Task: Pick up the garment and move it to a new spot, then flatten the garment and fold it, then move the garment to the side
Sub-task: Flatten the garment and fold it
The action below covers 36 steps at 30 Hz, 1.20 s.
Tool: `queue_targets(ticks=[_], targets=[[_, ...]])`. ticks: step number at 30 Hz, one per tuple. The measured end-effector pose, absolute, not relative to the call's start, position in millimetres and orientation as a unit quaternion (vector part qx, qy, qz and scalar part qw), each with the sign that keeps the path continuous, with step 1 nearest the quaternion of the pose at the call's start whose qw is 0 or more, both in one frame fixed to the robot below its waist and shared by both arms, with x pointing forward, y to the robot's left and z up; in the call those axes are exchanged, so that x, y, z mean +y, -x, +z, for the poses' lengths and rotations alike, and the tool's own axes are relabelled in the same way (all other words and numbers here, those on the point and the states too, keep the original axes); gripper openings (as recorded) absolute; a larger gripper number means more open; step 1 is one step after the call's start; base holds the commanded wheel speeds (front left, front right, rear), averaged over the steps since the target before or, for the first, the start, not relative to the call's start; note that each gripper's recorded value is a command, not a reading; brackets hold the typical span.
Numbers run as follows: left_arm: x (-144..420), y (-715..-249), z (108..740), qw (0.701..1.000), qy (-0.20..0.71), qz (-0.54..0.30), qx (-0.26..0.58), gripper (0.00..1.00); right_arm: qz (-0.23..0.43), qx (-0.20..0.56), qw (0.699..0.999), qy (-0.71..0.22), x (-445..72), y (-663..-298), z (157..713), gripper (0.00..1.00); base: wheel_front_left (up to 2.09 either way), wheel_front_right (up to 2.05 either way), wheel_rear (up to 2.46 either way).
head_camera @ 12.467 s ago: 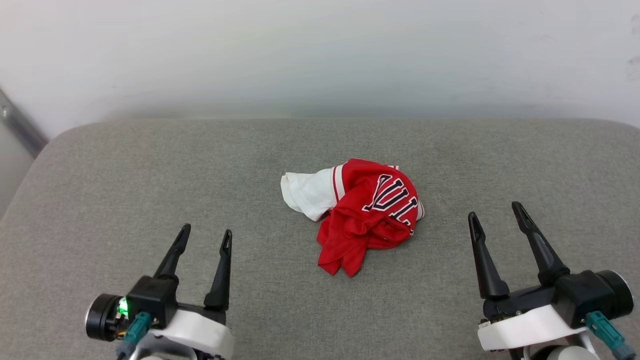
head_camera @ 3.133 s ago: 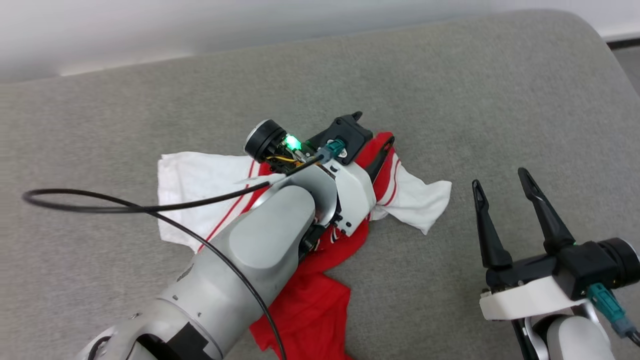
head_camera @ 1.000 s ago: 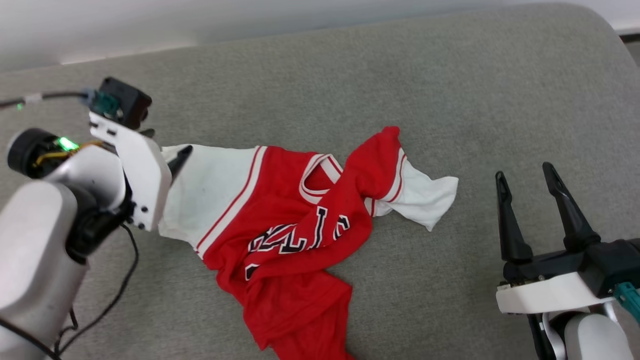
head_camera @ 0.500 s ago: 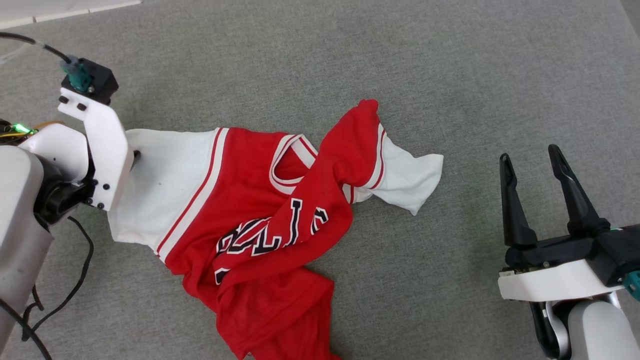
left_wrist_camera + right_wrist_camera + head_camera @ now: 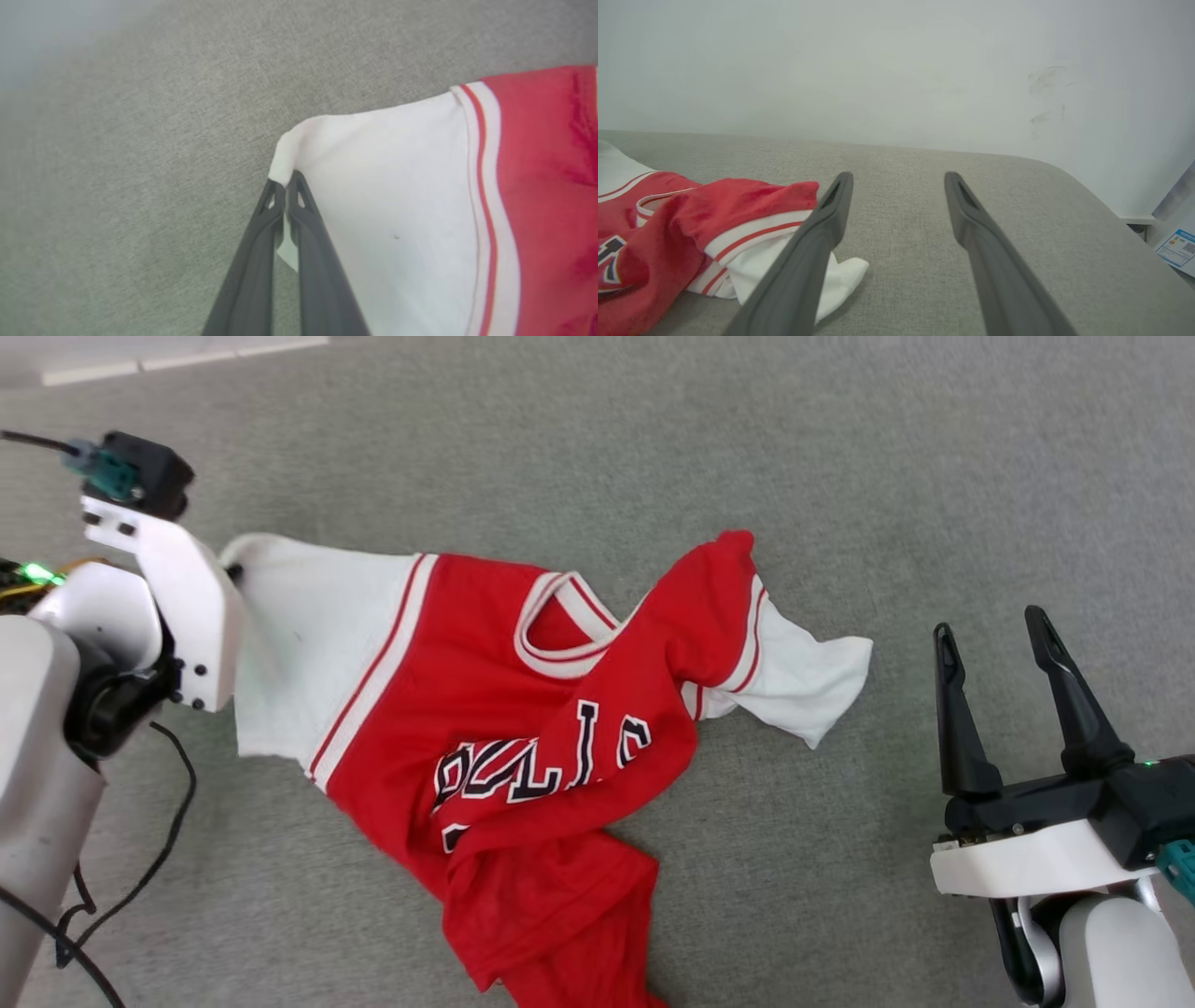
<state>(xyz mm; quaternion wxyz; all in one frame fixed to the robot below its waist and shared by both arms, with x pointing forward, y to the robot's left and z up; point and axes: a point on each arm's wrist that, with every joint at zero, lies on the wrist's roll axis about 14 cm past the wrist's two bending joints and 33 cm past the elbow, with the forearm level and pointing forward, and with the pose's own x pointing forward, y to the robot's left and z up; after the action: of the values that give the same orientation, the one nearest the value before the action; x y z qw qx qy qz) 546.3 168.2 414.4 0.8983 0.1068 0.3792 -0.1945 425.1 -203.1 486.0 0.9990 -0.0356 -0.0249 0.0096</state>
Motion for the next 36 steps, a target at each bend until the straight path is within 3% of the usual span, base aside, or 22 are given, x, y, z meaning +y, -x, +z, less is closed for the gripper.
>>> queue_targets(ticks=[7, 14, 16, 22, 27, 32, 36], targets=[[207, -540, 459, 0.942, -0.088, -0.141, 0.292, 0.00, 0.031, -0.037, 0.998, 0.035, -188, -421, 496, 1.00, 0.00, 0.00, 0.00], [264, -466, 456, 0.959, -0.047, -0.065, 0.272, 0.00, 0.068, -0.052, 0.996, 0.030, -161, -414, 507, 1.00, 0.00, 0.00, 0.00], [261, -452, 451, 0.961, -0.045, -0.067, 0.265, 1.00, 0.073, -0.054, 0.995, 0.030, -157, -414, 508, 1.00, 0.00, 0.00, 0.00], [237, -450, 498, 0.991, -0.041, -0.072, 0.105, 1.00, 0.083, -0.055, 0.995, 0.031, -151, -411, 510, 1.00, 0.00, 0.00, 0.00], [224, -433, 541, 0.996, -0.039, -0.074, -0.025, 1.00, 0.083, -0.069, 0.994, 0.036, -150, -406, 520, 1.00, 0.00, 0.00, 0.00], [220, -397, 547, 0.996, -0.040, -0.046, -0.060, 1.00, 0.095, -0.064, 0.993, 0.039, -148, -398, 519, 1.00, 0.00, 0.00, 0.00], [220, -375, 547, 0.997, -0.023, -0.017, -0.068, 1.00, 0.136, 0.013, 0.989, 0.062, -140, -404, 501, 1.00, 0.00, 0.00, 0.00]])
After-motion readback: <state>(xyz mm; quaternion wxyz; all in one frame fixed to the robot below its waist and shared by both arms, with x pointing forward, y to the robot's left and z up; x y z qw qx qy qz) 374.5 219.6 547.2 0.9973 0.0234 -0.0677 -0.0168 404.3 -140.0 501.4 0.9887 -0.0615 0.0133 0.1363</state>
